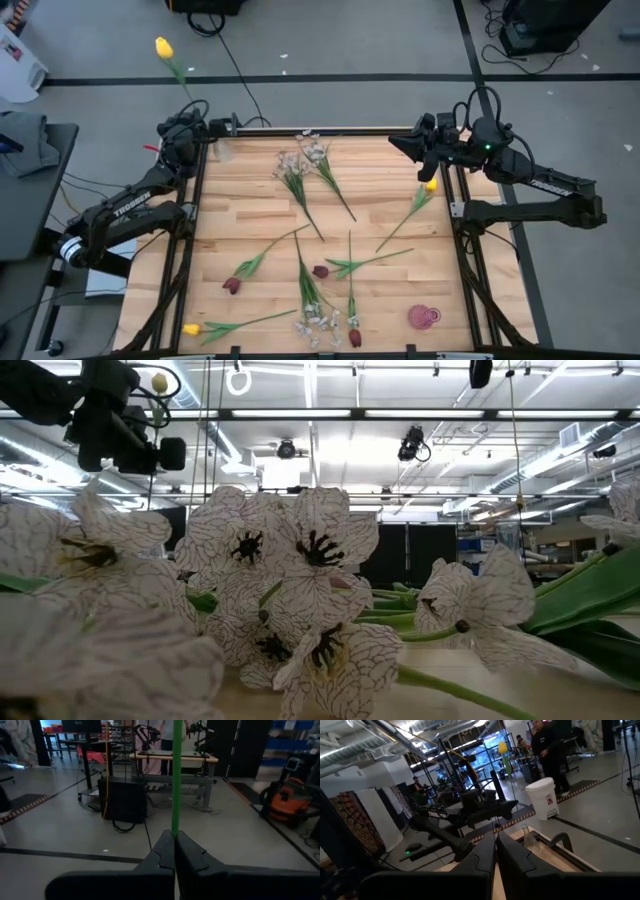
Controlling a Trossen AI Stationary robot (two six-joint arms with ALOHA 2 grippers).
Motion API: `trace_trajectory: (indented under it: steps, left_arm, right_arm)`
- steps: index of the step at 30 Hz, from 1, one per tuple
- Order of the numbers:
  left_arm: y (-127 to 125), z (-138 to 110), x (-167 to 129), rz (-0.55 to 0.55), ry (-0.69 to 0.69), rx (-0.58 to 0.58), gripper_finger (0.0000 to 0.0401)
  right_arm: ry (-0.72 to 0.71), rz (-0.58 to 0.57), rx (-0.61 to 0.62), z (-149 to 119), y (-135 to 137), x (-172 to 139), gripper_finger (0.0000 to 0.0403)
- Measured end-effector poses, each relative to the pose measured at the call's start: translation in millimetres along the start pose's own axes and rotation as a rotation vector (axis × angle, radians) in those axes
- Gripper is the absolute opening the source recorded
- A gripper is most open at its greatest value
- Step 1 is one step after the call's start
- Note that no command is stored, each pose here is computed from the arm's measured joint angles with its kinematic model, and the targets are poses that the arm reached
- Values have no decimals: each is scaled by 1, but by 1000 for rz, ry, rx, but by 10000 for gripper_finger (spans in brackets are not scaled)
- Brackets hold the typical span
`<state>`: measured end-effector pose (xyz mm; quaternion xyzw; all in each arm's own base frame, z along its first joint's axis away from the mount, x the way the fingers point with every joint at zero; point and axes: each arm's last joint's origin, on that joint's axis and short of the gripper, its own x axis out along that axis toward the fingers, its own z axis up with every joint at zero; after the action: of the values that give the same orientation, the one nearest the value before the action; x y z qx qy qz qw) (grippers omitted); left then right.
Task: Sort flowers into vase by color
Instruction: Put the top left yellow flower into the left transparent vase
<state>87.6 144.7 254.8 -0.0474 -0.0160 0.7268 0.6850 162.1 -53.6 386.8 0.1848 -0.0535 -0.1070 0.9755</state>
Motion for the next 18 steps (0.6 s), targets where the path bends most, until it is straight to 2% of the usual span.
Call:
trace_trajectory:
  steps: [4,10,13,18]
  left_arm:
    - [0,1,-1,-18,0,-16,1]
    - [2,11,-7,-78,-61,-159,1]
    - [2,12,-8,-87,-65,-190,1]
    - [5,7,-13,-146,9,-89,1]
  right_arm:
    - [-6,2,-18,1,0,0,30]
    - [-6,2,-23,1,0,0,30]
    - [-6,2,-24,1,0,0,30]
    - [-10,-6,-38,1,0,0,30]
